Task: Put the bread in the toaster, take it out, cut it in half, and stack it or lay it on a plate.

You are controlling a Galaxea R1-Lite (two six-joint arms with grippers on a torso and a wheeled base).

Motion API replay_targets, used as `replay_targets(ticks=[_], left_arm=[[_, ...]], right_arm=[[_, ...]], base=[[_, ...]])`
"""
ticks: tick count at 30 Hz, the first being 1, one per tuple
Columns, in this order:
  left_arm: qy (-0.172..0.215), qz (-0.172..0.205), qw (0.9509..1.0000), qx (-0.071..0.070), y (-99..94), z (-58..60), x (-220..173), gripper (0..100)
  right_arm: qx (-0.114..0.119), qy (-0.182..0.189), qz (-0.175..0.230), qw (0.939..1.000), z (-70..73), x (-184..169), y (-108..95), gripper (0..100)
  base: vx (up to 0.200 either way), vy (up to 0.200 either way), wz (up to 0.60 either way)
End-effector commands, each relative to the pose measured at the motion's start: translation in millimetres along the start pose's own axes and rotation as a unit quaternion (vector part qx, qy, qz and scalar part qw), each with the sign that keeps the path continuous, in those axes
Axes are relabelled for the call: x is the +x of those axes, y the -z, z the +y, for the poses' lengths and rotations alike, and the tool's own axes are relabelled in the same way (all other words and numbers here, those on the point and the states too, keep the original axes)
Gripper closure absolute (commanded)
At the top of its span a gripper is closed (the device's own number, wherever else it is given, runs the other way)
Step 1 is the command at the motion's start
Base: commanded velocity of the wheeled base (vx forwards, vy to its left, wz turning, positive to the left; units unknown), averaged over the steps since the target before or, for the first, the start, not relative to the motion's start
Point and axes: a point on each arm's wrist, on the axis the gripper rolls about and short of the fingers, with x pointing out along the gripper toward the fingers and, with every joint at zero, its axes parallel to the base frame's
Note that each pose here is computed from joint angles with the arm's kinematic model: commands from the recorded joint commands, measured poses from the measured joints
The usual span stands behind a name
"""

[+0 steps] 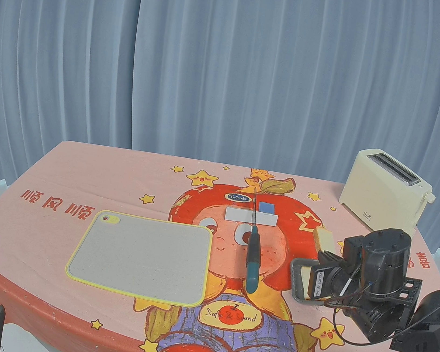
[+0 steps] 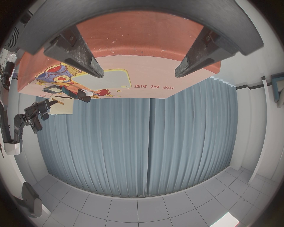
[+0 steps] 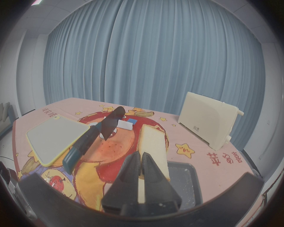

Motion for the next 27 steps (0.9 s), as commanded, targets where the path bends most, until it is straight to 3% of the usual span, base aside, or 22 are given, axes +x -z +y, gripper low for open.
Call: replay_targets(ticks=[1, 6, 8, 12, 27], left_arm=[[0.000, 0.001, 1.0000, 0.000, 5.3, 0.0, 0.1, 0], [0.000, 0.001, 1.0000, 0.000, 5.3, 0.0, 0.1, 0], [0.000, 0.001, 1.0000, 0.000, 5.3, 0.0, 0.1, 0], [0.000, 0.001, 1.0000, 0.000, 5.3, 0.0, 0.1, 0], [0.000, 0.001, 1.0000, 0.000, 5.3, 0.0, 0.1, 0]], right_arm=[[-0.008, 0.001, 0.023, 0.9997, 4.8, 2.1, 15.4, 100], [-0.005, 0.001, 0.023, 0.9997, 6.8, 1.6, 15.9, 100], [-0.016, -0.010, 0.034, 0.9992, 15.5, 0.2, 24.3, 100], [-0.022, 0.010, 0.038, 0.9990, 19.2, 3.0, 30.0, 100], [-0.030, 0.021, 0.043, 0.9984, 19.1, 1.8, 33.4, 100]], base=[[0.000, 0.000, 0.00], [0.000, 0.000, 0.00], [0.000, 0.000, 0.00], [0.000, 0.000, 0.00], [0.000, 0.000, 0.00]])
